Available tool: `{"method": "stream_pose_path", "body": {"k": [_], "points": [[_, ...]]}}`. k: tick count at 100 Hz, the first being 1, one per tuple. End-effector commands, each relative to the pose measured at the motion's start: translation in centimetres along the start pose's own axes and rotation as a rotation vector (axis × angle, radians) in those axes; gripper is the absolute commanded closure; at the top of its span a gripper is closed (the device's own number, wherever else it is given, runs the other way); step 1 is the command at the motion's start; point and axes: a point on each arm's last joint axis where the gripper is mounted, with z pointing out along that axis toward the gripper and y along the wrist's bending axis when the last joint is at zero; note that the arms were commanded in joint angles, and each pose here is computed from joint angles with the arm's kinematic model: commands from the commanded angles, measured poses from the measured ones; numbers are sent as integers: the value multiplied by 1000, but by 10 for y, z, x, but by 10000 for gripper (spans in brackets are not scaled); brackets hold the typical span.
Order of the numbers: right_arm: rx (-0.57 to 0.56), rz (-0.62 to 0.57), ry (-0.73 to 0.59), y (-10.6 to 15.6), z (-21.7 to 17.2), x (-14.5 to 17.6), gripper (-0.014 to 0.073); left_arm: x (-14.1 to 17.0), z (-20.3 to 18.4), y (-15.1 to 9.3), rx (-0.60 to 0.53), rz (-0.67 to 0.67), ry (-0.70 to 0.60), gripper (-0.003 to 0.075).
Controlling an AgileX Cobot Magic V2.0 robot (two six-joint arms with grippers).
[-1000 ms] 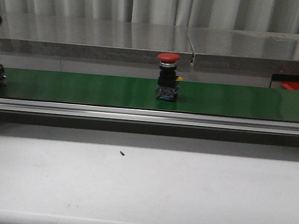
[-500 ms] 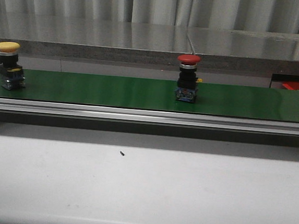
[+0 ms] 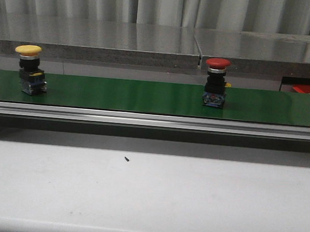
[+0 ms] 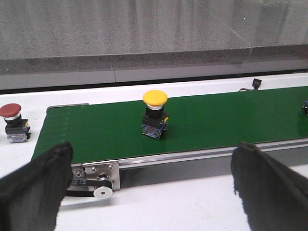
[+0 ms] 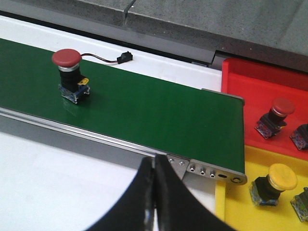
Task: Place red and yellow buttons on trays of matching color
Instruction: 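Lower the yellow button onto the conveyor and open the left gripper, then grasp the red button at the conveyor's end with the right gripper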
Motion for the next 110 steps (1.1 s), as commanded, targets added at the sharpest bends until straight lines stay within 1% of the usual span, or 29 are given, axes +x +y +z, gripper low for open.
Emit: {"method": "stream_pose_path", "body": {"k": [1, 6, 9, 11, 12, 17, 18, 21, 22, 24, 25, 26, 29, 31, 34, 37, 46, 55, 69, 88, 110], "points": [[22, 8, -93, -2, -4, -14, 650, -10, -9, 0, -16, -32, -130, 185], [13, 23, -86, -2, -4, -14, 611, -8, -12, 0, -16, -42, -148, 272], [7, 30, -81, -1, -4, -13, 580, -8, -13, 0, -16, -41, -152, 349], [4, 33, -77, -1, -4, -13, 550, -8, -13, 0, -16, -41, -155, 382], [2, 35, -76, -1, -4, -13, 539, -8, -13, 0, -16, -41, -155, 417], [-7, 40, -60, 0, -4, -11, 447, -8, -13, 0, -16, -41, -155, 542], [-9, 41, -57, 0, -4, -11, 415, -8, -13, 0, -16, -41, -155, 561], [-13, 41, -48, 1, -4, -10, 347, -8, -13, 0, -16, -41, -155, 649], [-15, 41, -44, 1, -3, -10, 309, -8, -13, 0, -16, -41, -155, 666], [-18, 43, -39, 1, -3, -9, 271, -8, -13, 0, -16, -41, -155, 732], [-20, 44, -37, 1, -3, -9, 231, -8, -13, 0, -17, -41, -157, 743], [-21, 46, -35, 1, -3, -9, 210, -8, -13, 0, -17, -41, -157, 737], [-26, 53, -32, 2, -3, -9, 109, -8, -13, 0, -18, -41, -157, 738], [-29, 59, -33, 2, -3, -9, 70, -8, -13, 0, -18, -41, -157, 739], [-31, 65, -35, 2, -3, -9, -20, -8, -13, 0, -18, -41, -157, 739], [-31, 68, -39, 2, -4, -9, -81, -8, -13, 0, -18, -41, -157, 739], [-28, 68, -43, 2, -3, -11, -41, -8, -13, 0, -18, -41, -157, 739], [-33, 70, -19, 1, 2, -13, -41, -8, -13, 0, -18, -41, -157, 739], [-55, 76, 66, -1, 22, -24, -41, -8, -13, 0, -18, -41, -157, 739], [-75, 90, 208, -9, 78, -38, -41, -8, -13, 0, -18, -41, -157, 739], [-88, 91, 303, -18, 137, -51, -41, -8, -13, 0, -18, -41, -157, 739]]}}
